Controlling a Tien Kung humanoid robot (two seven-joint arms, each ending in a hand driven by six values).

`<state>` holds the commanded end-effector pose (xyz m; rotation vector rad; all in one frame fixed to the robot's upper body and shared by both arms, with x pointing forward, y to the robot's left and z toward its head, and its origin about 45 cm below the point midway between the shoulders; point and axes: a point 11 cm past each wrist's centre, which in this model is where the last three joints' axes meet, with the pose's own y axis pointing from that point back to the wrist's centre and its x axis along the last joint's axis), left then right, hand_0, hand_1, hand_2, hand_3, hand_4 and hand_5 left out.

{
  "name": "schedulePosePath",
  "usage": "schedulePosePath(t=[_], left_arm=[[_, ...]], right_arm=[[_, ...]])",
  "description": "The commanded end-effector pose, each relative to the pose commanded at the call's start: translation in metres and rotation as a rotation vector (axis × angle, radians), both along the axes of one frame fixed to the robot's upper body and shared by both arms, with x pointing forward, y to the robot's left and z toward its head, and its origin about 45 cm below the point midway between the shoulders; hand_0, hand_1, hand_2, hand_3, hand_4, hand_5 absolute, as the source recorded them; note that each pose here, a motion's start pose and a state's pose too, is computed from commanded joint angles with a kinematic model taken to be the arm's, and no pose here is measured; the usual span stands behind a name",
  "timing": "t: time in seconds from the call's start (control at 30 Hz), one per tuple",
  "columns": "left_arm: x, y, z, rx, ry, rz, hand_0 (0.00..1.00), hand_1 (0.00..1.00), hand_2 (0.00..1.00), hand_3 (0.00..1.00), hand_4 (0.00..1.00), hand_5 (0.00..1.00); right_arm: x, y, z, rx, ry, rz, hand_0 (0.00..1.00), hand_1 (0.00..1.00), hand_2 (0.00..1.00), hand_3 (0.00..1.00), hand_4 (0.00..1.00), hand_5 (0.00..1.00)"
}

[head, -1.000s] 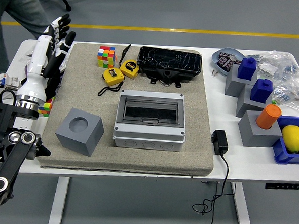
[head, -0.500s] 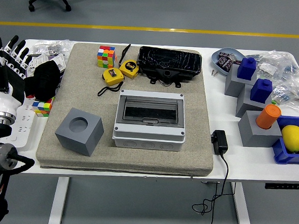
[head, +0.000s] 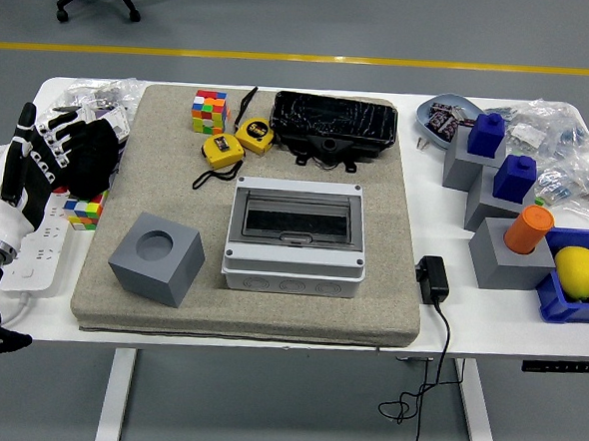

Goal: Fetch the battery,place it into the box,close the lid of the box

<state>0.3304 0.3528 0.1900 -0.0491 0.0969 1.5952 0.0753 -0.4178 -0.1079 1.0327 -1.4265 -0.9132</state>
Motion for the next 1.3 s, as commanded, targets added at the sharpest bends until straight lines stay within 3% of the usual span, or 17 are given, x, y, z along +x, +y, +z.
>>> schedulePosePath(t=[0.27, 0.53, 0.57, 0.73, 0.77, 0.93, 0.97, 1.13, 1.17, 1.3], left_arm=[[-0.0001, -0.011, -0.008, -0.025, 0.019, -0.011, 0.788, 0.770, 0.741, 0.735, 0.998, 0.998], [-0.0042, -0.011, -0.013, -0.030, 0.026, 0.015, 0.773, 0.753, 0.729, 0.725, 0.998, 0.998], [-0.0047, -0.011, -0.013, -0.031, 0.024, 0.021, 0.762, 0.730, 0.711, 0.719, 0.998, 0.998], [-0.0063, -0.004, -0.011, -0.046, -0.003, 0.074, 0.762, 0.730, 0.711, 0.719, 0.998, 0.998], [-0.0062, -0.004, -0.011, -0.046, -0.005, 0.079, 0.744, 0.714, 0.698, 0.706, 0.998, 0.997], [-0.0057, -0.004, -0.009, -0.050, -0.014, 0.087, 0.744, 0.714, 0.698, 0.706, 0.998, 0.997], [-0.0058, -0.003, -0.009, -0.051, -0.016, 0.091, 0.740, 0.710, 0.693, 0.707, 0.998, 0.987], [-0.0076, -0.002, -0.012, -0.053, -0.009, 0.101, 0.740, 0.710, 0.693, 0.707, 0.998, 0.987], [-0.0079, -0.002, -0.012, -0.054, -0.008, 0.102, 0.737, 0.709, 0.691, 0.699, 0.998, 0.983], [-0.0077, -0.003, -0.013, -0.058, -0.007, 0.102, 0.737, 0.709, 0.691, 0.699, 0.998, 0.983]], right_arm=[[0.004, 0.000, 0.001, 0.007, -0.033, -0.014, 0.849, 0.763, 0.732, 0.759, 0.998, 0.990], [-0.008, 0.004, -0.003, 0.005, 0.005, 0.001, 0.825, 0.746, 0.731, 0.757, 0.998, 0.988], [-0.008, 0.004, -0.003, 0.002, 0.006, 0.002, 0.951, 0.741, 0.708, 0.711, 0.998, 0.958], [-0.003, -0.004, 0.001, -0.045, -0.016, 0.021, 0.951, 0.741, 0.708, 0.711, 0.998, 0.958], [-0.003, -0.006, 0.002, -0.053, -0.018, 0.022, 0.998, 0.692, 0.628, 0.523, 0.998, 0.628], [-0.005, -0.014, 0.004, -0.095, -0.021, -0.017, 0.998, 0.692, 0.628, 0.523, 0.998, 0.628], [-0.005, -0.016, 0.005, -0.117, -0.026, -0.025, 0.567, 0.319, 0.282, 0.223, 0.731, 0.369], [-0.005, -0.029, 0.013, -0.247, -0.045, -0.038, 0.567, 0.319, 0.282, 0.223, 0.731, 0.369], [-0.005, -0.030, 0.014, -0.271, -0.050, -0.037, 0.203, 0.106, 0.159, 0.134, 0.303, 0.272], [-0.002, -0.034, 0.019, -0.358, -0.064, -0.020, 0.203, 0.106, 0.159, 0.134, 0.303, 0.272]])
